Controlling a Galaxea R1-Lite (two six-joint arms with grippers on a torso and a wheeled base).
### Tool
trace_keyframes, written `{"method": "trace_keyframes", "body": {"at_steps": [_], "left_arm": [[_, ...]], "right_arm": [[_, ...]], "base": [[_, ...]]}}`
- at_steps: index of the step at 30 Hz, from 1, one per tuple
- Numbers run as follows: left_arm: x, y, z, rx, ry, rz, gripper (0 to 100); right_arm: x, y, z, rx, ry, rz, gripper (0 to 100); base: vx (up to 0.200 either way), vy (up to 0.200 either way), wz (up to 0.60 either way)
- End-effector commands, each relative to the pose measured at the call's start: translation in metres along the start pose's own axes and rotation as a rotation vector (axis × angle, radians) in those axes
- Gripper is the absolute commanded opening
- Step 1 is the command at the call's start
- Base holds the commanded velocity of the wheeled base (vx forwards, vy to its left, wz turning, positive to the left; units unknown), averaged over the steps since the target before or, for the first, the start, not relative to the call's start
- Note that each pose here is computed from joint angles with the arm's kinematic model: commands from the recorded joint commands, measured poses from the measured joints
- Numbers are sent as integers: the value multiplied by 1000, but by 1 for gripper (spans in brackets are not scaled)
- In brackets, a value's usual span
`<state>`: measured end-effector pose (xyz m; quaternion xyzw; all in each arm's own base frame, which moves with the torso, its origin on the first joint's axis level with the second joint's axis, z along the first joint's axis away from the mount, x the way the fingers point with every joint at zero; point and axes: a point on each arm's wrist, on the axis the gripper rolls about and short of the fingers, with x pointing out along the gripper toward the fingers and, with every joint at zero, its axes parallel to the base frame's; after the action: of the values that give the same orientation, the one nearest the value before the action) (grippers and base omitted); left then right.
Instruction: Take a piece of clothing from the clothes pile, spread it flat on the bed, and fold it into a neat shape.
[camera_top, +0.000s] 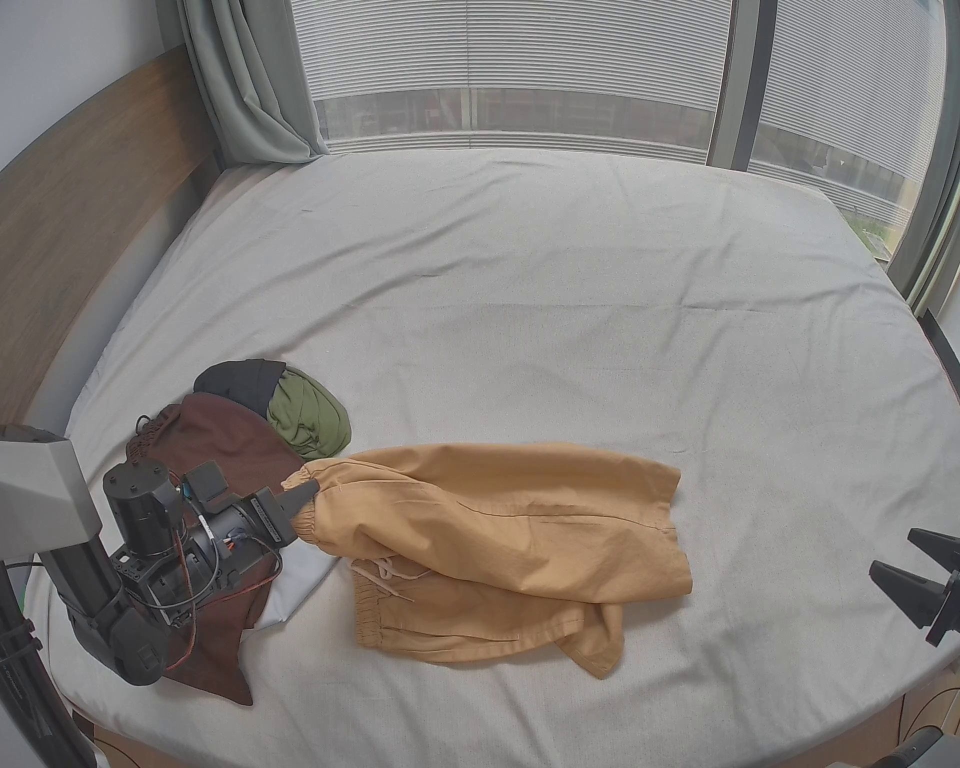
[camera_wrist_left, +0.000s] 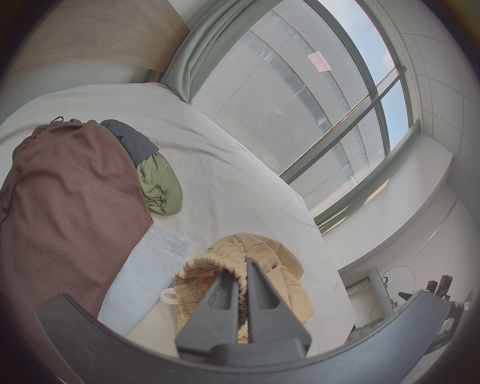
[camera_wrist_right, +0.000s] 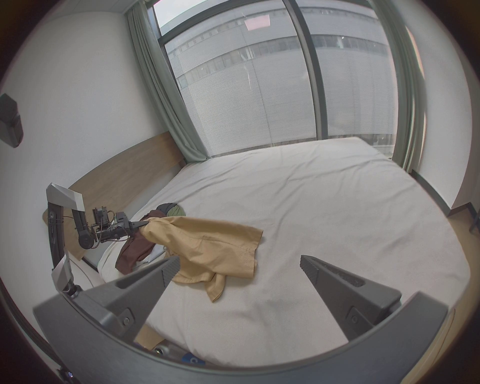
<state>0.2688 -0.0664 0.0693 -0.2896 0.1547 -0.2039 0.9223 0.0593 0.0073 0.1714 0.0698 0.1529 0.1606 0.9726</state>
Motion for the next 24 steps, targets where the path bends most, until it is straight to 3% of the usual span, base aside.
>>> {"method": "trace_keyframes", "body": {"at_steps": [1, 7, 11, 17, 24], "left_arm": [[0, 0, 0, 21, 2, 0, 0], [0, 0, 1, 40, -2, -1, 0], [0, 0, 0, 39, 7, -10, 0], [0, 0, -1, 40, 17, -16, 0], [2, 0, 2, 43, 5, -20, 0]], "right_arm": [[20, -5, 7, 21, 88, 41, 100], [44, -12, 14, 7, 178, 80, 100], [55, -13, 28, 12, 156, 172, 100], [83, -23, 29, 112, 210, 240, 100], [109, -32, 19, 146, 239, 254, 100]], "base": [[0, 0, 0], [0, 0, 0], [0, 0, 0], [0, 0, 0], [0, 0, 0]]}}
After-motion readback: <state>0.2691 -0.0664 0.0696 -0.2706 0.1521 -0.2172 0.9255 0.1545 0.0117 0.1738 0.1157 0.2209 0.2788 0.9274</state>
